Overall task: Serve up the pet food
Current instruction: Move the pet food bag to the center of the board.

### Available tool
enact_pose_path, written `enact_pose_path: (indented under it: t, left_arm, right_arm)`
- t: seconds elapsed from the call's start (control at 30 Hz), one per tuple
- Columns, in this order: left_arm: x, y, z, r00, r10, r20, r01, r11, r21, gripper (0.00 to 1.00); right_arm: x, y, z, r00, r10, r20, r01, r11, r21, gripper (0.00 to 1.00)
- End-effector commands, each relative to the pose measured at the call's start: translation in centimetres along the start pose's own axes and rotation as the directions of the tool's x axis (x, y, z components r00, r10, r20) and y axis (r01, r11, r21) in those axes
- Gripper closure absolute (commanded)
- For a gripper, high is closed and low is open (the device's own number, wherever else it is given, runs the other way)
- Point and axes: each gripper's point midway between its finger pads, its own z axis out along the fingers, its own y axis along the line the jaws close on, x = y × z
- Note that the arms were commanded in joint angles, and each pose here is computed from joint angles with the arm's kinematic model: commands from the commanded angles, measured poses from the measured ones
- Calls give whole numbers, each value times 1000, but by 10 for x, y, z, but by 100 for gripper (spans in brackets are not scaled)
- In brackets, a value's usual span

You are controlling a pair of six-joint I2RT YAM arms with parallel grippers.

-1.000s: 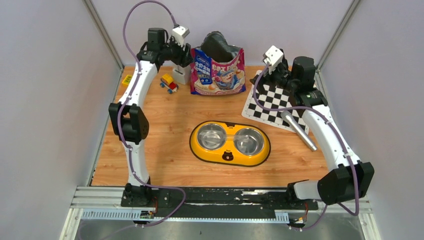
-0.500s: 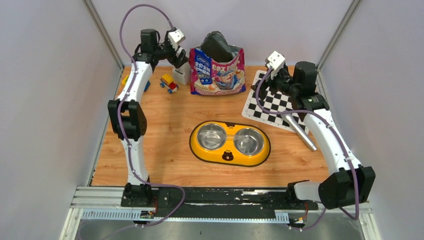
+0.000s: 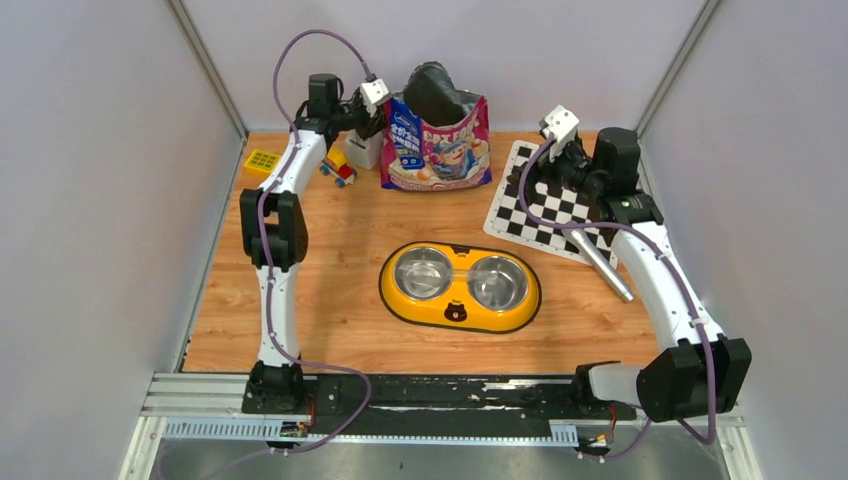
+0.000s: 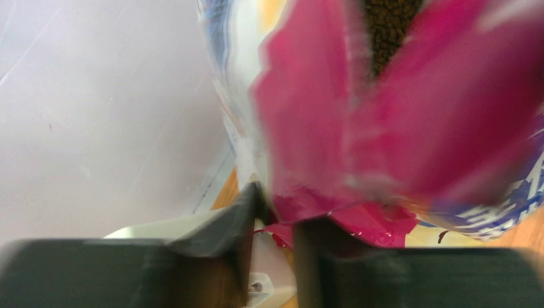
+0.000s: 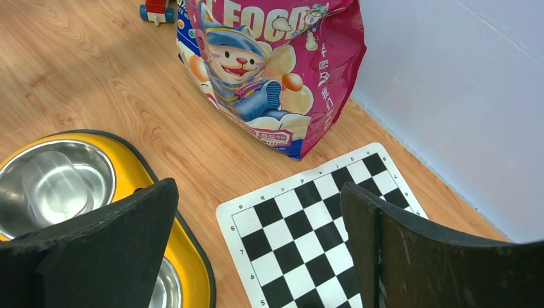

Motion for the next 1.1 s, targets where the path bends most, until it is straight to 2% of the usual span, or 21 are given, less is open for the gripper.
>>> enact_pose_path:
  t: [0.0,0.07,0.1,0.23,0.47,0.73,1.07]
  left_arm:
    - [-26,-3,1,997,39,70,-42,998,49,83]
    - [-27,-6,-1,998,20,61,-24,998,56,99]
    - [-30,-6,-4,998,9,59,-12,999,53,100]
    - [-36,-5,-18,999,-37,18,37,999,1,100]
    - [-48,5,-67,991,-132,-36,120,965,-232,100]
    - [-62,-32,-129,981,-188,-56,163,941,-297,100]
    - [-47,-36,-202,972,-212,-104,141,875,-463,100]
  right_arm:
    - [-16,0,-10,999,4,48,-4,1000,4,0]
    - [-16,0,-10,999,8,50,-8,1000,3,1]
    - [-16,0,-10,999,9,53,-9,1000,1,0]
    - [-20,3,-12,998,13,67,-13,1000,-10,1]
    - [-27,8,-16,995,19,97,-17,1000,-22,0]
    - [-32,20,-19,990,38,135,-29,997,-71,1]
    - [-32,38,-25,985,50,165,-27,990,-136,0]
